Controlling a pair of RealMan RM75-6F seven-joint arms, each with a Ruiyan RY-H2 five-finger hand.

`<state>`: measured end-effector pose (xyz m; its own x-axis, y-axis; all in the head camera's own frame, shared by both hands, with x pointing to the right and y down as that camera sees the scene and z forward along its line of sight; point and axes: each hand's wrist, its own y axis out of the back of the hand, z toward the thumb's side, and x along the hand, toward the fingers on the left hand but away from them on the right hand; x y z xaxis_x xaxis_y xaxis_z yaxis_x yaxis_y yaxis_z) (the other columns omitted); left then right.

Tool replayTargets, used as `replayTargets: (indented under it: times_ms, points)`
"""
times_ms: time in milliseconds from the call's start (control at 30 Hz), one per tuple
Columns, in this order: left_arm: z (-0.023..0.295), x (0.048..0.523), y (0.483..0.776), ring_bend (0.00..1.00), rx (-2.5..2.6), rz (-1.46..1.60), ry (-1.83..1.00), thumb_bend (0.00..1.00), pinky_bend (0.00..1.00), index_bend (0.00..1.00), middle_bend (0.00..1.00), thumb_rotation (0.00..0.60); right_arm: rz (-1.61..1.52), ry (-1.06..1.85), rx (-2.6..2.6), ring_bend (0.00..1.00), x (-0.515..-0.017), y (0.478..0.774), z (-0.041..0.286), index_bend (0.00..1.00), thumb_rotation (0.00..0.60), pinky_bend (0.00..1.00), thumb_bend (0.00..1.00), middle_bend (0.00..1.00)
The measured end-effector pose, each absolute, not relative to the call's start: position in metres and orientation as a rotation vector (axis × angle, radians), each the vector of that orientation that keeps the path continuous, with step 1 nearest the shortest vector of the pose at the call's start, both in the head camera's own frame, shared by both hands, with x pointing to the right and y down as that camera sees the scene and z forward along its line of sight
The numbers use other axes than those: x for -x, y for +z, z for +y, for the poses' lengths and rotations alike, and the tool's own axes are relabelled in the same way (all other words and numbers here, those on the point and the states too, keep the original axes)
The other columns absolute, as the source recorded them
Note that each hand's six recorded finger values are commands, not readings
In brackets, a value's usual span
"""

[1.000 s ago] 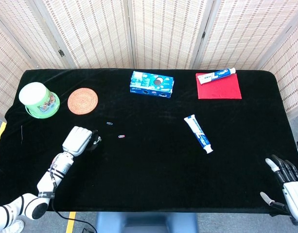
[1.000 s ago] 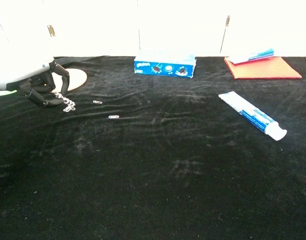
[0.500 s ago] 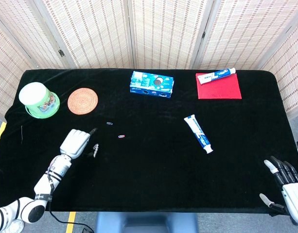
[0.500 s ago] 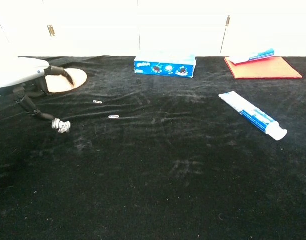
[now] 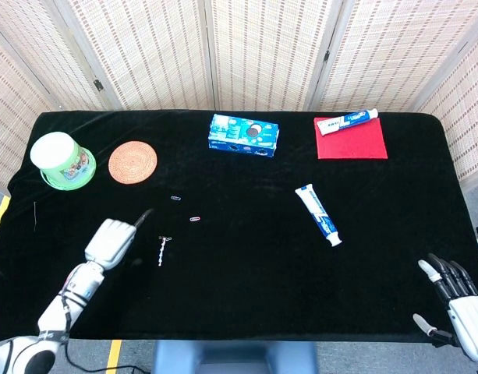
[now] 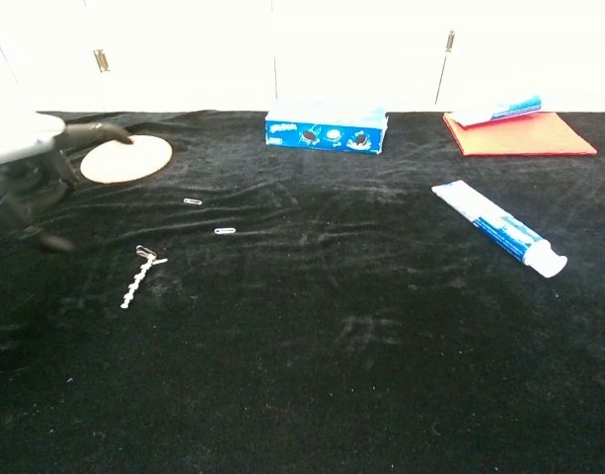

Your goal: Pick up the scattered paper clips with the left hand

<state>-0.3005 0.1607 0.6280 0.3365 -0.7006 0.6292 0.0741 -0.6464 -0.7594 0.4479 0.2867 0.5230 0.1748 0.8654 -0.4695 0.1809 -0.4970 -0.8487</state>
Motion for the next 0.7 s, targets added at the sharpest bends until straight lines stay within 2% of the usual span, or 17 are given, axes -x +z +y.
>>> replayTargets:
  times_ms: [67, 100, 333, 467, 567, 700]
  points:
    - [0.173, 0.315, 0.621, 0.00, 1.856, 0.522, -1.421, 0.11, 0.02, 0.00, 0.00, 0.600, -0.987, 1.359, 1.811, 0.00, -0.448, 0.523, 0.287, 0.00, 0.600, 0.00, 0.24, 0.00]
    - [0.177, 0.321, 0.618, 0.00, 1.837, 0.525, -1.434, 0.11, 0.00, 0.00, 0.00, 0.600, -0.987, 1.359, 1.810, 0.00, -0.449, 0.522, 0.288, 0.00, 0.600, 0.00, 0.24, 0.00]
    - [0.225, 0.388, 0.596, 0.00, 1.655, 0.714, -1.511, 0.11, 0.00, 0.00, 0.00, 0.600, -0.982, 1.348, 1.800, 0.00, -0.447, 0.519, 0.290, 0.00, 0.600, 0.00, 0.24, 0.00]
    - [0.272, 0.438, 0.579, 0.00, 1.536, 0.816, -1.566, 0.11, 0.00, 0.02, 0.00, 0.600, -0.970, 1.331, 1.798, 0.00, -0.442, 0.517, 0.294, 0.00, 0.600, 0.00, 0.24, 0.00]
    - [0.295, 0.447, 0.568, 0.00, 1.529, 0.824, -1.550, 0.11, 0.00, 0.03, 0.00, 0.600, -0.947, 1.321, 1.802, 0.00, -0.437, 0.519, 0.296, 0.00, 0.600, 0.00, 0.24, 0.00]
    - [0.306, 0.444, 0.563, 0.00, 1.563, 0.849, -1.533, 0.11, 0.00, 0.02, 0.00, 0.600, -0.920, 1.331, 1.795, 0.00, -0.433, 0.524, 0.297, 0.00, 0.600, 0.00, 0.24, 0.00]
